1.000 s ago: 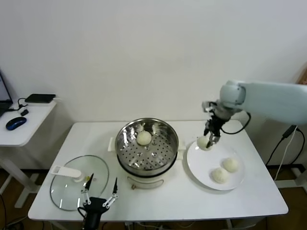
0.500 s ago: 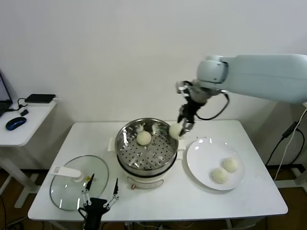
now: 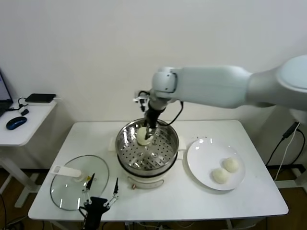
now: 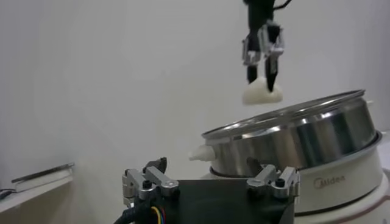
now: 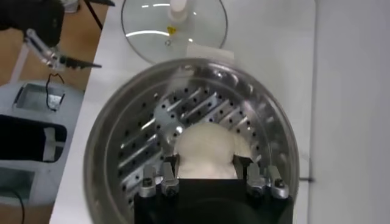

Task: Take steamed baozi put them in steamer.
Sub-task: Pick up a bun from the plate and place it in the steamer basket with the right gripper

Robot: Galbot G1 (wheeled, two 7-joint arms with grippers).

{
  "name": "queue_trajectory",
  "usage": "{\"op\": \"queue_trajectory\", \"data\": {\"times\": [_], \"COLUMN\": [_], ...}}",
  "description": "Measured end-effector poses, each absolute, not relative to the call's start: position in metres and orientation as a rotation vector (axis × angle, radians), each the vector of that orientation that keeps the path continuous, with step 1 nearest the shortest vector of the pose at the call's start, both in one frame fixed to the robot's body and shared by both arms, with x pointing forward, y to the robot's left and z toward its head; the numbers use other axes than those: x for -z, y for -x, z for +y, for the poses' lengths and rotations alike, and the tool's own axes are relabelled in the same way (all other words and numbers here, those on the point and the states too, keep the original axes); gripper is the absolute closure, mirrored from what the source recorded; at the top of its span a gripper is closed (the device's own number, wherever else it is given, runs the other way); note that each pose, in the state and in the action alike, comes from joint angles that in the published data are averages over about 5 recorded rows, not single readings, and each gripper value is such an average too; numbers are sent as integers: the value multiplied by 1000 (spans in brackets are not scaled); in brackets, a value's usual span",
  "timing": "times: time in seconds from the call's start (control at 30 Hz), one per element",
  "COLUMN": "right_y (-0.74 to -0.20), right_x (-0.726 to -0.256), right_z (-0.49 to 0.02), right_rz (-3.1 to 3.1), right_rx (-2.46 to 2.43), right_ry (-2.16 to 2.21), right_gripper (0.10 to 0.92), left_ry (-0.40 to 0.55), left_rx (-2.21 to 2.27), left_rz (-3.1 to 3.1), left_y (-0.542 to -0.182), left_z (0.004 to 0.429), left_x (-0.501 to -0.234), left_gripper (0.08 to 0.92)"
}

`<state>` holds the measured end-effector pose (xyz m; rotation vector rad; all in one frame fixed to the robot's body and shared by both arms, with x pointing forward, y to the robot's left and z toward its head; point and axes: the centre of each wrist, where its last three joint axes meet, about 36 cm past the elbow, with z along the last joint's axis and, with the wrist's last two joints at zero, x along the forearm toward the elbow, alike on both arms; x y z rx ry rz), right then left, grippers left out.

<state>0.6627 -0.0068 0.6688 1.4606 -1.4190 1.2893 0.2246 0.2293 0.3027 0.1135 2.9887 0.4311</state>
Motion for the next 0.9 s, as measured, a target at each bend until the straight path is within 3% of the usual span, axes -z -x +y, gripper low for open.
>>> {"op": "queue_trajectory", "data": {"times": [0.47, 0.9], "right_y": [-667, -664], "right_x": [-605, -594], "right_z": [33, 46], "right_rz": [-1405, -1405], "right_rx": [-1272, -1269], "right_ry": [-1464, -1475], "right_gripper": [405, 408], "left_ry": [-112, -113], "left_rx": [-433, -433], "left_rz": [2992, 2987], "left_y": [-223, -222], "left_z": [231, 230], "left_x": [-301, -304], "left_gripper": [177, 177]}}
